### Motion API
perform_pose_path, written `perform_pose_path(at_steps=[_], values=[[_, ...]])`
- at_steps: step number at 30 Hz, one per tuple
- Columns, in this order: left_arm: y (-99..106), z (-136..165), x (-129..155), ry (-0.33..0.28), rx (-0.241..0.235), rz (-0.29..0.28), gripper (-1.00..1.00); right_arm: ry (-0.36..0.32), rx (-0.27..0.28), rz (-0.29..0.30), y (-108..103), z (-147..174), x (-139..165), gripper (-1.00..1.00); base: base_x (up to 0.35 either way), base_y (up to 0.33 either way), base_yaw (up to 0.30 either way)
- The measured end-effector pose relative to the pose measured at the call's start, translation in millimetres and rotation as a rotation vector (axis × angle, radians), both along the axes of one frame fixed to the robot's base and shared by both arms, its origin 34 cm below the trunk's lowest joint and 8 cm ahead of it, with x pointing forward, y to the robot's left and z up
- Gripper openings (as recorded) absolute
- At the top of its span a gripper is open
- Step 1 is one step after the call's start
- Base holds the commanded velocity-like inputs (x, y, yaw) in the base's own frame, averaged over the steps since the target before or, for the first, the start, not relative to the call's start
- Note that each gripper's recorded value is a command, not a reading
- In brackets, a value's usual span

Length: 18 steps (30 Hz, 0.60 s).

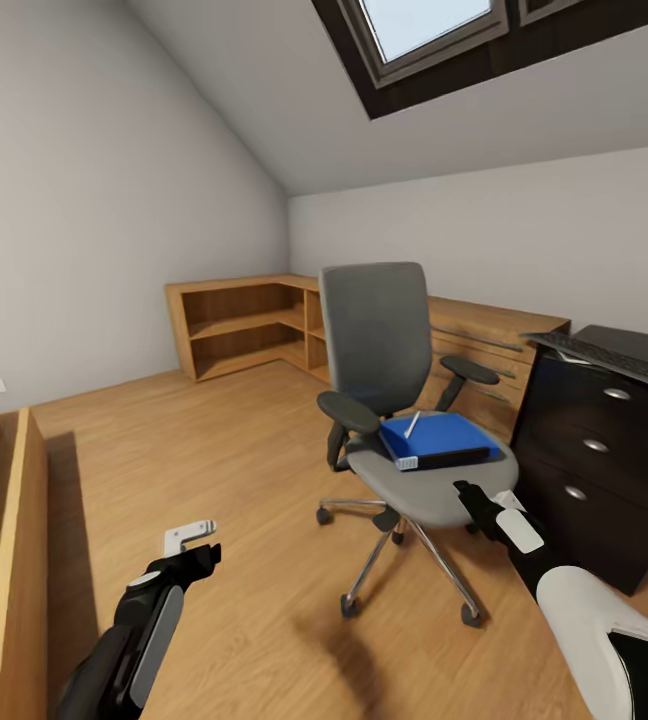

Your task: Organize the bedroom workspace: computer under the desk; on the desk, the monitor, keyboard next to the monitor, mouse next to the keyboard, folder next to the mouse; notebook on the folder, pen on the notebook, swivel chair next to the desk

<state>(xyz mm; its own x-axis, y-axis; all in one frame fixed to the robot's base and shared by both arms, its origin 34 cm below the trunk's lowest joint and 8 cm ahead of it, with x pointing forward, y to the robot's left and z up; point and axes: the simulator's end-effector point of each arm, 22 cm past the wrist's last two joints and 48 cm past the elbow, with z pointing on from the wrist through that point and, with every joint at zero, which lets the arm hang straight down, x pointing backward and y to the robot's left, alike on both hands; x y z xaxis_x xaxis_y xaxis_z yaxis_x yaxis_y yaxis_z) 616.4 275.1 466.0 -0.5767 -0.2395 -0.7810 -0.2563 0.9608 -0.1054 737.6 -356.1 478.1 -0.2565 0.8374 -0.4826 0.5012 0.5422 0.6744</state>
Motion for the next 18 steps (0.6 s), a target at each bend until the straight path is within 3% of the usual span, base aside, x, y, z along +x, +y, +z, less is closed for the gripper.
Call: perform_pose_path(at_steps=[18], values=[[-3.8,-1.5,-0.2,0.003,0.004,-0.010,1.00,0.000,-0.005,0.003,-0.1,0.6,0.3,1.00,0.321,0.000,0.000]])
